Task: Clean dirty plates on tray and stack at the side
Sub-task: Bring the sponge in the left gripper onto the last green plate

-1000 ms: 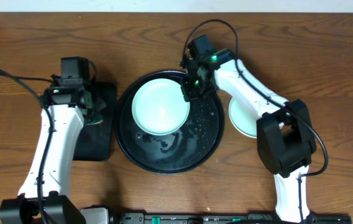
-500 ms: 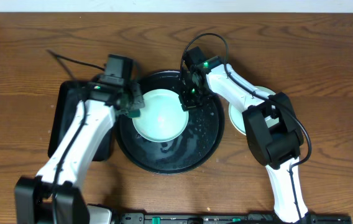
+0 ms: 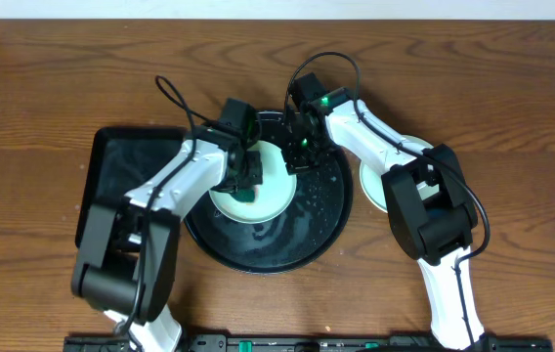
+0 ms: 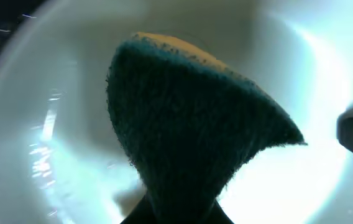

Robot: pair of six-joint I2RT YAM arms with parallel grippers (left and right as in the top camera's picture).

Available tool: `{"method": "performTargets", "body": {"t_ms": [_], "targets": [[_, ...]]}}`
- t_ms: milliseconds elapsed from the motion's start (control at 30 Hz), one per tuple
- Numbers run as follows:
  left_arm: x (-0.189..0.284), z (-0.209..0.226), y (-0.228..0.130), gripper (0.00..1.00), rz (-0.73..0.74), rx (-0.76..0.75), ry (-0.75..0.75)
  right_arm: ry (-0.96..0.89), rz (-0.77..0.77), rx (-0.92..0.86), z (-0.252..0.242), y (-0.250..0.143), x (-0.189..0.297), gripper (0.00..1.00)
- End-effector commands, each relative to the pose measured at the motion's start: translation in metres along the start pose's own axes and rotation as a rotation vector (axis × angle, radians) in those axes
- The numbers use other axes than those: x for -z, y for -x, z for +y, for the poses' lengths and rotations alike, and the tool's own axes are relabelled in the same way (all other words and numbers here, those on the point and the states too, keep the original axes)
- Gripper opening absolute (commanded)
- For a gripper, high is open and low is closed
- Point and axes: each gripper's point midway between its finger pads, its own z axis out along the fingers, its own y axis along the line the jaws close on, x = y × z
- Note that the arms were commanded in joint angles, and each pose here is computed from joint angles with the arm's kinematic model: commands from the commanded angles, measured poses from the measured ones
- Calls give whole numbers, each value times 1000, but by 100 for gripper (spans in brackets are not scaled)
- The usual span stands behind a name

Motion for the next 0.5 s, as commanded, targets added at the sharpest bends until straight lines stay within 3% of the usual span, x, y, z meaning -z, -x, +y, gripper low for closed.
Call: {"method": "performTargets", "body": {"t_ms": [0,100,233,467], "targets": [[-9,-18,-10,7,48,-123,-88,-8,64,-14,-8,-12,-24,1],[-10,-33,-14,7,60,-211,-164,-8,64,-14,-8,-12,-24,1],[-11,-27,-5,8,22,-210,-122,-8,64,-14,-8,-12,-24,1],[2,50,42,7,-263,196,320,-8,64,-14,-8,-12,-24,1]]}}
